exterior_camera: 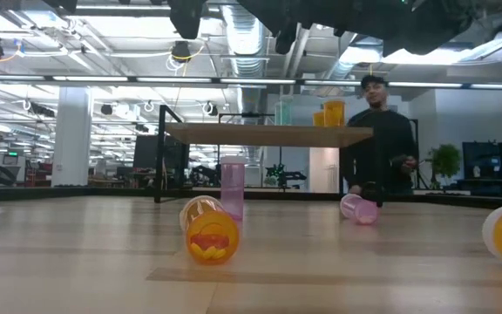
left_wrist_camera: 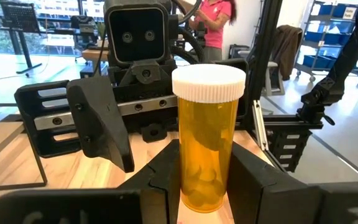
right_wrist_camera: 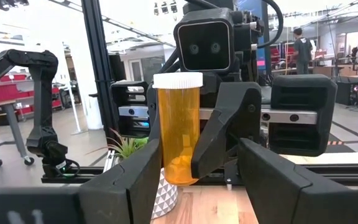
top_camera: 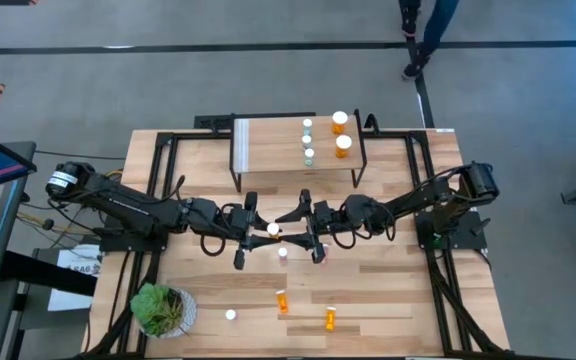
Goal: Pick and place medicine bottles onto shelf by color
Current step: Put the bottom right small orange pill bottle on the shelf
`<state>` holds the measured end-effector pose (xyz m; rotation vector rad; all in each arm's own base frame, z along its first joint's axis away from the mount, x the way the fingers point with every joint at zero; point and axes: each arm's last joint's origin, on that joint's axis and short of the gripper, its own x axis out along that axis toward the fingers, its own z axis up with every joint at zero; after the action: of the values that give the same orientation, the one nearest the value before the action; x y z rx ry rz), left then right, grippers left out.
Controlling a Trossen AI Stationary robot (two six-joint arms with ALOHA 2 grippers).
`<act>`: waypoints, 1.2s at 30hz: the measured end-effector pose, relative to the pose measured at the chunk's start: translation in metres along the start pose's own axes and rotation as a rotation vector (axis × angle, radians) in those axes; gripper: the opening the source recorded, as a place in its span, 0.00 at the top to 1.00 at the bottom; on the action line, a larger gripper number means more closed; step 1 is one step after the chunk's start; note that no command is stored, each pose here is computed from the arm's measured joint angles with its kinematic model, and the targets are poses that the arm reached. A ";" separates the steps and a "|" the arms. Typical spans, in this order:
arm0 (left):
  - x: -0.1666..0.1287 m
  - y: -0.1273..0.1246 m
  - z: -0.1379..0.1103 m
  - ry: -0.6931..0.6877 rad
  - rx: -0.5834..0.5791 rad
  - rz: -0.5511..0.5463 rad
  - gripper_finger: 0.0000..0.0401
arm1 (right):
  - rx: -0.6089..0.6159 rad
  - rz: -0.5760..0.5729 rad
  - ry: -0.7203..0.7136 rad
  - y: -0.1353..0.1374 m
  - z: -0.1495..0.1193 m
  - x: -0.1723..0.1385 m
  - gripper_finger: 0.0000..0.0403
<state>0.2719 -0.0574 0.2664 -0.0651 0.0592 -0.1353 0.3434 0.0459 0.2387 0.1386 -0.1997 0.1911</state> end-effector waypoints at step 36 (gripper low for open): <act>0.000 0.002 -0.003 0.026 0.004 0.079 0.80 | 0.003 -0.008 -0.004 0.000 0.000 0.000 0.42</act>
<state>0.2719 -0.0552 0.2633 -0.0572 0.0878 -0.0572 0.3434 0.0462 0.2391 0.1430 -0.2029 0.1833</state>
